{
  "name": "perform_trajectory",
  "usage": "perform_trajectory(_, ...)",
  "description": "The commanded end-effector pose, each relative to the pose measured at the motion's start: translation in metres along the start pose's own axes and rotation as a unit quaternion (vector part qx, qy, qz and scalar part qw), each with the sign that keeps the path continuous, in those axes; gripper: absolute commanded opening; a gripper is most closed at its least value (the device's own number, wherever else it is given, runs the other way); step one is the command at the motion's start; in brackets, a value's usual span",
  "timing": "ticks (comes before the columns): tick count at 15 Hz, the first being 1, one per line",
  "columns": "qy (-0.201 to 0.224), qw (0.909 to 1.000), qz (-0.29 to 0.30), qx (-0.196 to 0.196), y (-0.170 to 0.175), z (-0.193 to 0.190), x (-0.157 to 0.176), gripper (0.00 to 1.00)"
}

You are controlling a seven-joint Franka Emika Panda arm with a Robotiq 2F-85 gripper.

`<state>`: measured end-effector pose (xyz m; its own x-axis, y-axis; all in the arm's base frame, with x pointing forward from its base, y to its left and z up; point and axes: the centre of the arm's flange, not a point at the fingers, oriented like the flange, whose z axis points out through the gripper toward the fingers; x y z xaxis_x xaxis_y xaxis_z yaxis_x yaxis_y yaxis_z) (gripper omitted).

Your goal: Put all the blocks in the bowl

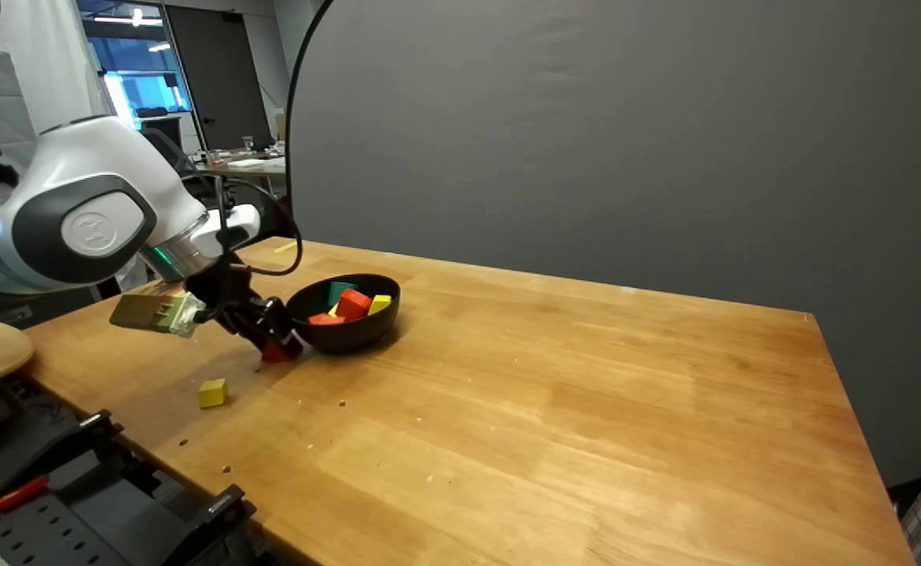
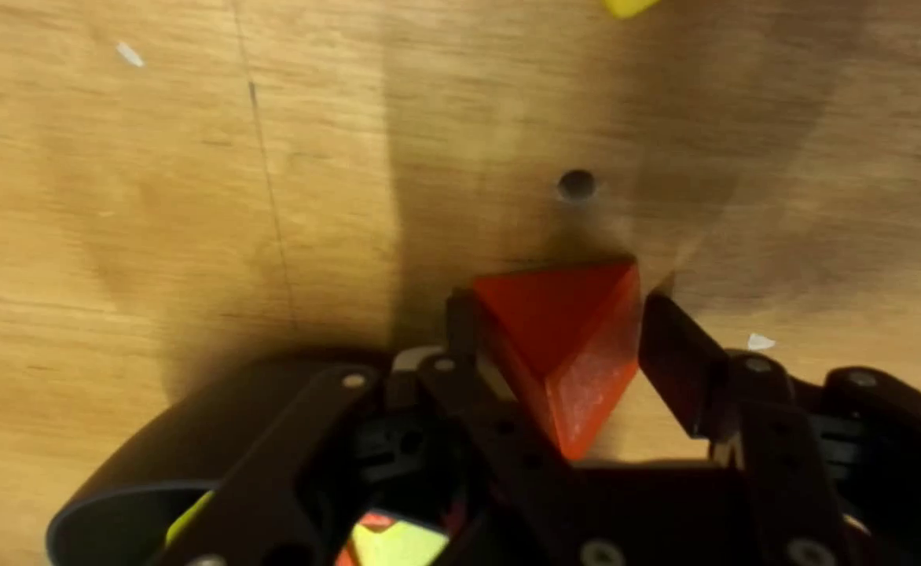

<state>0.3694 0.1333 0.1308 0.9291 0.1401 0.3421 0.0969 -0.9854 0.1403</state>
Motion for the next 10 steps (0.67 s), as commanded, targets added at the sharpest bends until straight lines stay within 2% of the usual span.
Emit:
perform_trajectory(1,0.019,0.9996,-0.005,0.02,0.004,-0.01,0.006,0.27)
perform_trajectory(3,0.026,0.9988,-0.007,0.04,0.007,-0.018,0.008,0.23)
perform_trajectory(5,0.034,0.9946,-0.03,0.093,0.007,-0.035,0.014,0.2)
perform_trajectory(7,0.051,0.9891,-0.061,0.124,0.002,-0.073,0.026,0.1)
perform_trajectory(10,0.093,0.9753,-0.118,0.162,0.003,-0.13,0.049,0.05)
